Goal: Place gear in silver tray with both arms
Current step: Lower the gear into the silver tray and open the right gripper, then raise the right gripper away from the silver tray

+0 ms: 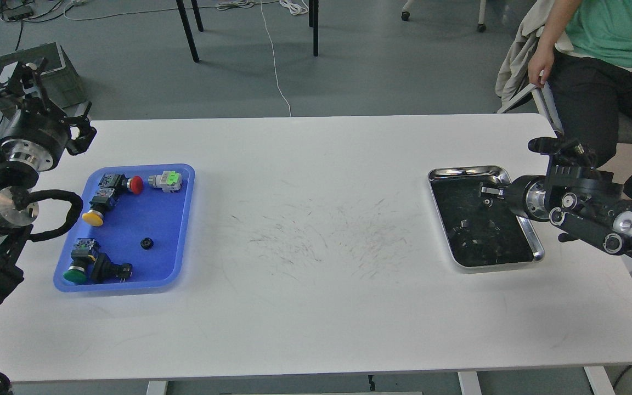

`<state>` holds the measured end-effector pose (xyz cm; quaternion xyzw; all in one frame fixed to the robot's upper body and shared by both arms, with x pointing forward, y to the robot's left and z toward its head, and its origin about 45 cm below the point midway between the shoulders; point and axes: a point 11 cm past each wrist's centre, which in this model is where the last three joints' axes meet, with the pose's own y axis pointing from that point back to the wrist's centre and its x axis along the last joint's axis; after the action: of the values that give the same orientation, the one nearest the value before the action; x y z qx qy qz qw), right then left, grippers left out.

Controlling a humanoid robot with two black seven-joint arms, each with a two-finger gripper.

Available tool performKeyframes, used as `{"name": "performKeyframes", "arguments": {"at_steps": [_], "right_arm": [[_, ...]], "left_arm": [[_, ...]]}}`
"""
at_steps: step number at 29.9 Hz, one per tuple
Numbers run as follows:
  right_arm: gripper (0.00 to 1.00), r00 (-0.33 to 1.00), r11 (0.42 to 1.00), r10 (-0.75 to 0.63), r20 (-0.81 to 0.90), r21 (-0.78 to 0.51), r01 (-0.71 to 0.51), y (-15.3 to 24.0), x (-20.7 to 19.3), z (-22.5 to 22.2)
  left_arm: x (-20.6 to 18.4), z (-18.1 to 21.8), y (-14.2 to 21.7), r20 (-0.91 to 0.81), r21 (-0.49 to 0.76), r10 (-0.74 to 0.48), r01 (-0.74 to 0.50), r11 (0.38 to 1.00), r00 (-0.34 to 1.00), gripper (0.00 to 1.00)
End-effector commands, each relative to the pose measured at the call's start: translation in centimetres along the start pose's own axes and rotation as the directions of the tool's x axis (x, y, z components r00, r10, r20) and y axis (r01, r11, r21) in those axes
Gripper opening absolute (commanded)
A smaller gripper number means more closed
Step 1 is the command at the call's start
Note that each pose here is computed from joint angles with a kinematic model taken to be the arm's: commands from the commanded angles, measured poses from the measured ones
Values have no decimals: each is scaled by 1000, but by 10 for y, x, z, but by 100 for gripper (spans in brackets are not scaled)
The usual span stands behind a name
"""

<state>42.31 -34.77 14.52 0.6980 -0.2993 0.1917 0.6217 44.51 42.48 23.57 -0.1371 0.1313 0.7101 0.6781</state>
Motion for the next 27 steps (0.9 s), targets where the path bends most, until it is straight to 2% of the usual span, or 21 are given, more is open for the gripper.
{"name": "performKeyframes", "arguments": {"at_steps": [1, 9, 13, 17, 20, 23, 27], "right_arm": [[96, 1000, 1000, 18, 6, 10, -18, 1, 8, -4], [96, 994, 994, 89, 63, 65, -93, 11, 42, -23], [96, 968, 972, 163, 190, 136, -190, 28, 79, -38], [97, 906, 938, 221, 362, 174, -298, 52, 118, -34], [97, 788, 893, 169, 592, 246, -377, 69, 144, -43], [97, 634, 862, 48, 772, 289, -416, 77, 154, -44], [97, 410, 834, -127, 903, 322, -449, 80, 152, -35]], "left_arm": [[0, 0, 0, 1, 1, 0, 0, 1000, 1000, 97], [1, 0, 0, 2, 2, 2, -2, 1000, 1000, 97], [0, 1, -1, 10, 3, 8, -8, 1000, 1000, 97], [-12, 1, -3, 39, 34, -11, 10, 999, 999, 97], [-32, 6, 0, 108, 78, -74, 65, 995, 991, 97], [-43, 8, 8, 209, 154, -138, 106, 982, 968, 98], [-42, 27, 22, 331, 238, -209, 133, 962, 920, 98]]}}
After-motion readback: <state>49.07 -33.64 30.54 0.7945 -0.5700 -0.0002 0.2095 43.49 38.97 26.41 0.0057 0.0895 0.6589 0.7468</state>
